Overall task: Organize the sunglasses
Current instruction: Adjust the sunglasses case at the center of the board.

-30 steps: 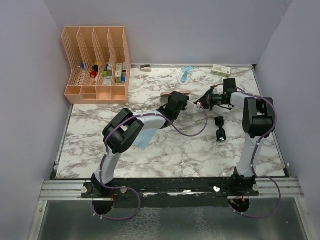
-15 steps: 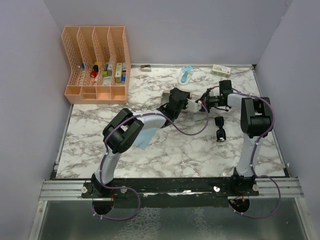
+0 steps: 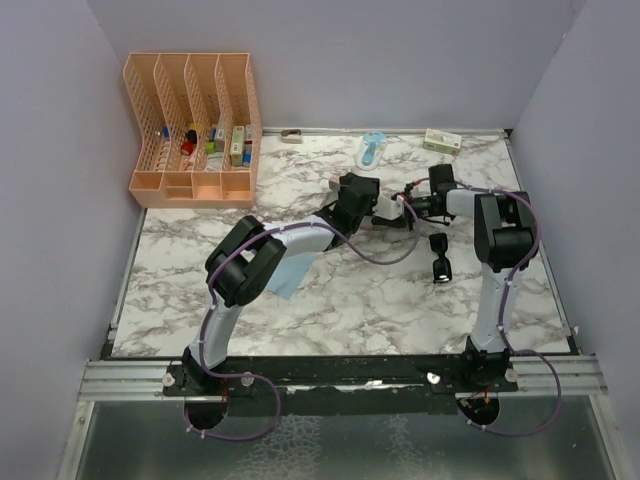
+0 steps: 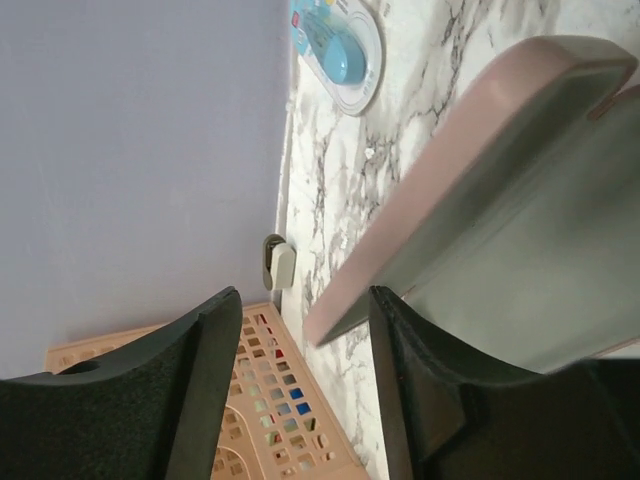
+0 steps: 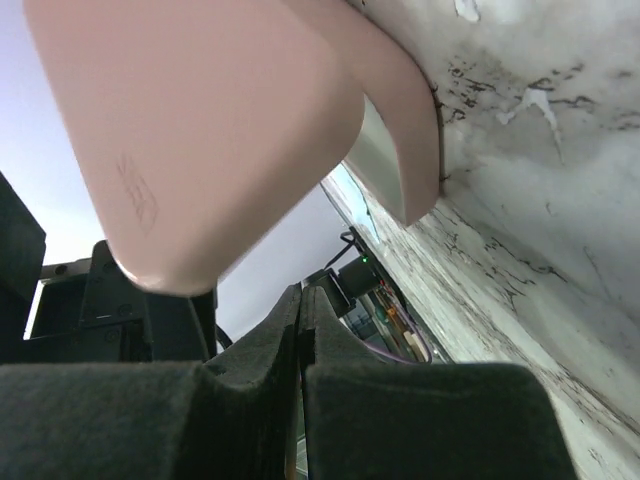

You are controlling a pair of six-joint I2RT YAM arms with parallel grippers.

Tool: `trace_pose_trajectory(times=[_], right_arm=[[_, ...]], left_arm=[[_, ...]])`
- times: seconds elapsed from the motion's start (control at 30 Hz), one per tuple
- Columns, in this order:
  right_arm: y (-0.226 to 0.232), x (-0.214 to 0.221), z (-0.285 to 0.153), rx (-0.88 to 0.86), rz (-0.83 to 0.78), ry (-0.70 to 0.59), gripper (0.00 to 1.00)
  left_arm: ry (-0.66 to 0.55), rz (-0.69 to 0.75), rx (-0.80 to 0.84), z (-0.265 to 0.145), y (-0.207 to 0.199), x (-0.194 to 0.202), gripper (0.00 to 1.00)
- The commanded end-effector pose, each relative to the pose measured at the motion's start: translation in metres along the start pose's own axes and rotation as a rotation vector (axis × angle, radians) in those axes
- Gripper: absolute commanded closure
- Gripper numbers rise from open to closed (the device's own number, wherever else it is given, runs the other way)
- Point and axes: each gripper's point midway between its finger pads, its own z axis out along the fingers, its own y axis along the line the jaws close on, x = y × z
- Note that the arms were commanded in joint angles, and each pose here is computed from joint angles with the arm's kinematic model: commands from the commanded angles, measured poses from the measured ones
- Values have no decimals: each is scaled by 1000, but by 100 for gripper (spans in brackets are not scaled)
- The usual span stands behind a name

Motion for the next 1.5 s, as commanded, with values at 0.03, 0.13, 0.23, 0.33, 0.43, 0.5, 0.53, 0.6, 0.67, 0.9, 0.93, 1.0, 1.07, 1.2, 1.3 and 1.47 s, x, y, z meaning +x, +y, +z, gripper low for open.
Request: trace_pose_trajectory(times=[0.03, 0.13, 0.23, 0.33, 0.43, 0.5, 0.53, 0.6, 0.67, 0.9, 0.93, 1.0, 1.07, 1.2, 1.3, 1.47], right_arm=[[3, -11, 8, 6, -18, -16, 99], [4, -13, 9, 9, -16, -16, 99], [3, -15, 10, 16, -7, -21, 99], [1, -17, 11, 23, -5, -24, 99], [-3, -17, 13, 40, -2, -33, 99], [-7, -17, 14, 52, 3, -37, 99], [-10, -18, 16, 60, 7, -41, 99], [-14, -20, 18, 74, 11, -53, 99], [-14, -21, 20, 77, 10, -58, 99], [-13, -33, 30, 81, 16, -77, 99], [-13, -36, 31, 89, 14, -84, 99], [-8, -42, 31, 98, 2, -99, 99], [-3, -48, 31, 105, -7, -105, 99], [0, -59, 32, 131, -10, -110, 99], [1, -65, 33, 138, -5, -101, 99], [5, -54, 31, 117, 6, -69, 99]], left_arm=[[43, -83, 39, 5, 2, 7, 41], [75, -115, 70, 10, 1, 14, 41], [93, -134, 96, 11, 1, 18, 41], [104, -136, 99, 9, 5, 24, 41], [125, -164, 99, 8, 17, 28, 41], [157, -210, 112, 7, 29, 31, 40], [182, -243, 125, 7, 36, 34, 41], [216, -332, 160, 3, 53, 36, 41], [218, -417, 151, -1, 77, 37, 41], [290, -500, 91, -10, 108, 68, 41], [307, -523, 98, -11, 106, 76, 41], [339, -576, 126, -12, 100, 93, 41], [364, -623, 159, -13, 93, 108, 41], [405, -671, 199, -16, 82, 128, 41], [414, -680, 202, -20, 82, 135, 41], [412, -697, 229, -34, 81, 138, 41]])
